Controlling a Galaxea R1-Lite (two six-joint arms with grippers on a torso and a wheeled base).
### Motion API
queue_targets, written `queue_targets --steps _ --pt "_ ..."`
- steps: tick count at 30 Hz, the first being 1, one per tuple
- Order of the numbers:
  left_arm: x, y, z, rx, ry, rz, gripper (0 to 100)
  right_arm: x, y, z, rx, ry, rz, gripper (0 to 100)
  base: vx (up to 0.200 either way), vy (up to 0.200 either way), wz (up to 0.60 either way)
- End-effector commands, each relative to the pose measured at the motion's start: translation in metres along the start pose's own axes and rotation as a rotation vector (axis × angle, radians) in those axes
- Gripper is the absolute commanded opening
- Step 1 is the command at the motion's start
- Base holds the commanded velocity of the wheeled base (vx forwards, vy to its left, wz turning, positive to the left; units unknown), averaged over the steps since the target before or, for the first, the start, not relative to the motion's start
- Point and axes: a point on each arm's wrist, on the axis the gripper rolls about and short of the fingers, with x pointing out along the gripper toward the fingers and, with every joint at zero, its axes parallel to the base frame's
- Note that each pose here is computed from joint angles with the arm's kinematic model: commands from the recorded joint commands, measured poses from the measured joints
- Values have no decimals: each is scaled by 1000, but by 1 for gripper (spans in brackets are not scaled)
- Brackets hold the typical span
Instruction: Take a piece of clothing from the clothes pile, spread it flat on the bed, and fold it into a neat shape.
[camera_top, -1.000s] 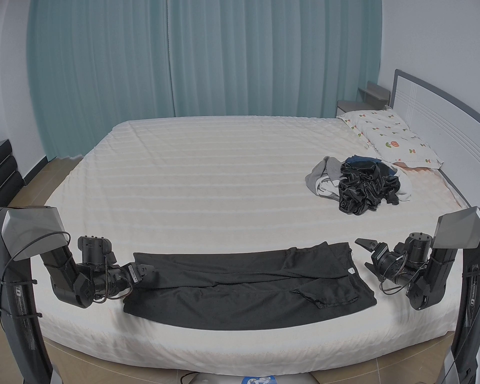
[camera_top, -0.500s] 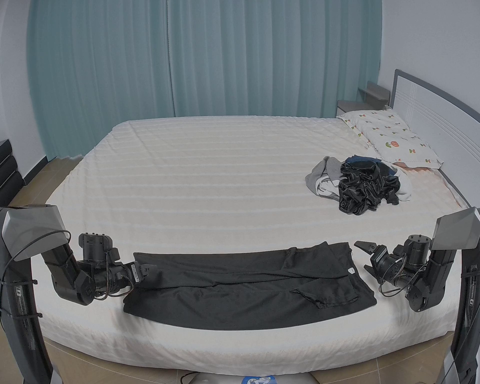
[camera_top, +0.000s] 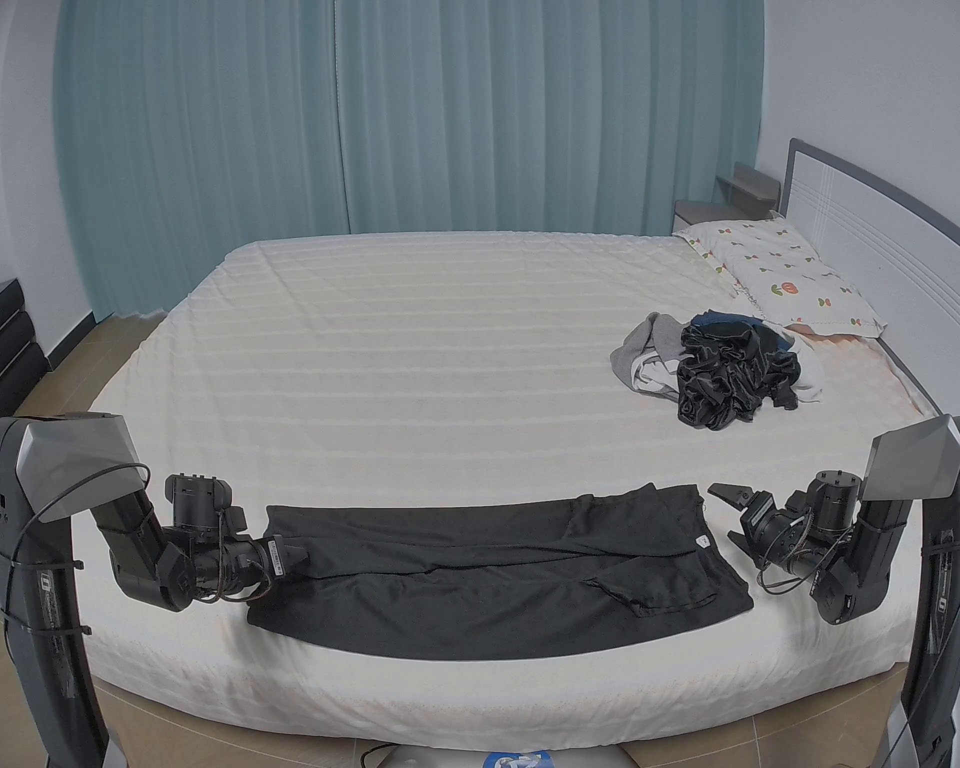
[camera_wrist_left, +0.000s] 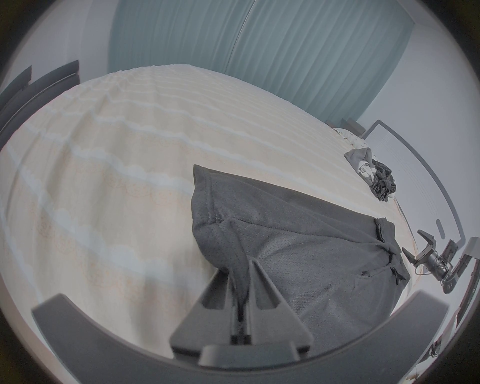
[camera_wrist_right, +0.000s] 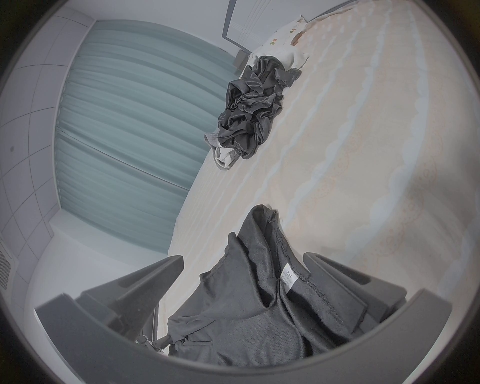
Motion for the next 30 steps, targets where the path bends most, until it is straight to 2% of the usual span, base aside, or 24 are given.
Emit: queue_targets --steps 1,6,18,30 --pt "-2 2 -1 -4 2 6 0 0 -1 -1 0 2 -2 100 0 0 0" --pt "-3 3 0 -7 -3 13 0 0 -1 -1 0 2 -2 100 0 0 0" --pt "-30 32 26 -63 -100 67 0 0 -1 -1 0 2 -2 100 0 0 0" --pt "-29 31 23 -64 -88 66 0 0 -1 -1 1 4 -4 100 0 0 0"
